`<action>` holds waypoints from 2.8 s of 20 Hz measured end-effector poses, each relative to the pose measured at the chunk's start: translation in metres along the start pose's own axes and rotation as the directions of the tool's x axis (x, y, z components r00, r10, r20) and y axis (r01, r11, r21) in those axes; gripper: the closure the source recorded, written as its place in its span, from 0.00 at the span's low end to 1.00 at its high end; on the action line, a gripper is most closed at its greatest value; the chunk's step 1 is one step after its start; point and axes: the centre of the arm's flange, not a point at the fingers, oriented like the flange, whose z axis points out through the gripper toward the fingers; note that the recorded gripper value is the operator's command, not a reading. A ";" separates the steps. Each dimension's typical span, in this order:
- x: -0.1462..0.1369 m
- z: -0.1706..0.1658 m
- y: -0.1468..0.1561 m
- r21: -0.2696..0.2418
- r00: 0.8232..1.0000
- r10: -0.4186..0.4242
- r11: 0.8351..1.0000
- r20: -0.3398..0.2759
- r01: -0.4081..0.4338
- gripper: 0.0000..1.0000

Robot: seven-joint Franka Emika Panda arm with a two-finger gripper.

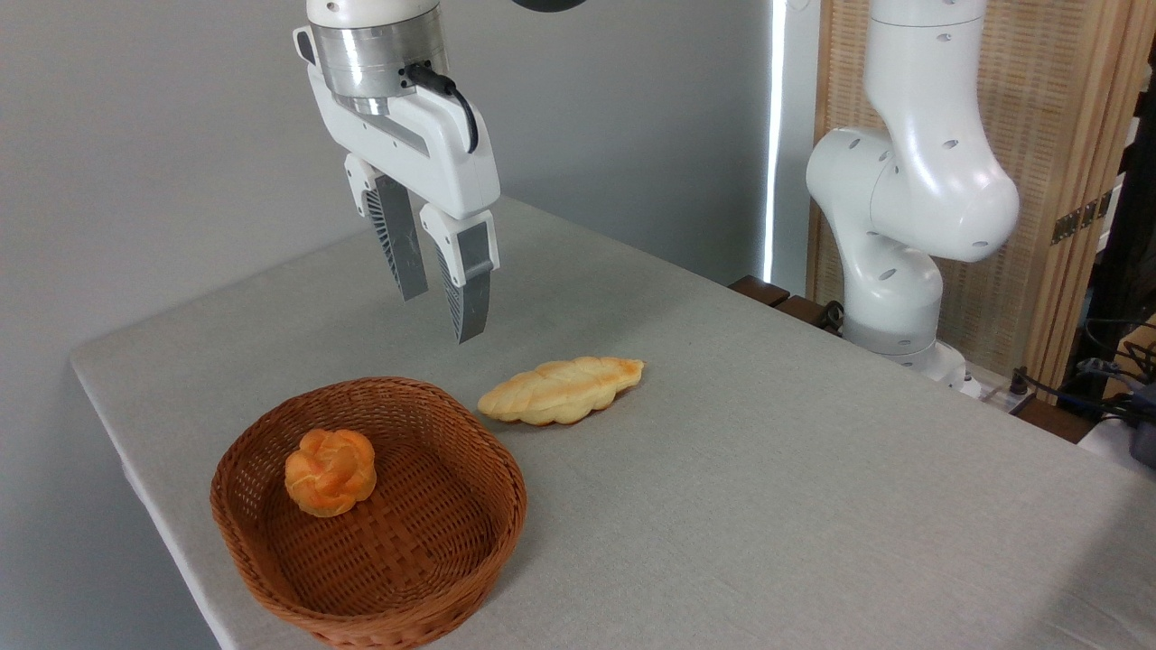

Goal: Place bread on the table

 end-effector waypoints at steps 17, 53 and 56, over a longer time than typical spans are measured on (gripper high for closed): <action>0.037 0.033 0.008 0.013 0.999 0.046 0.999 -0.022 -0.046 0.00; 0.120 0.167 0.000 0.109 0.988 0.139 0.985 -0.074 -0.131 0.00; 0.120 0.173 -0.001 0.123 0.987 0.148 0.983 -0.066 -0.139 0.00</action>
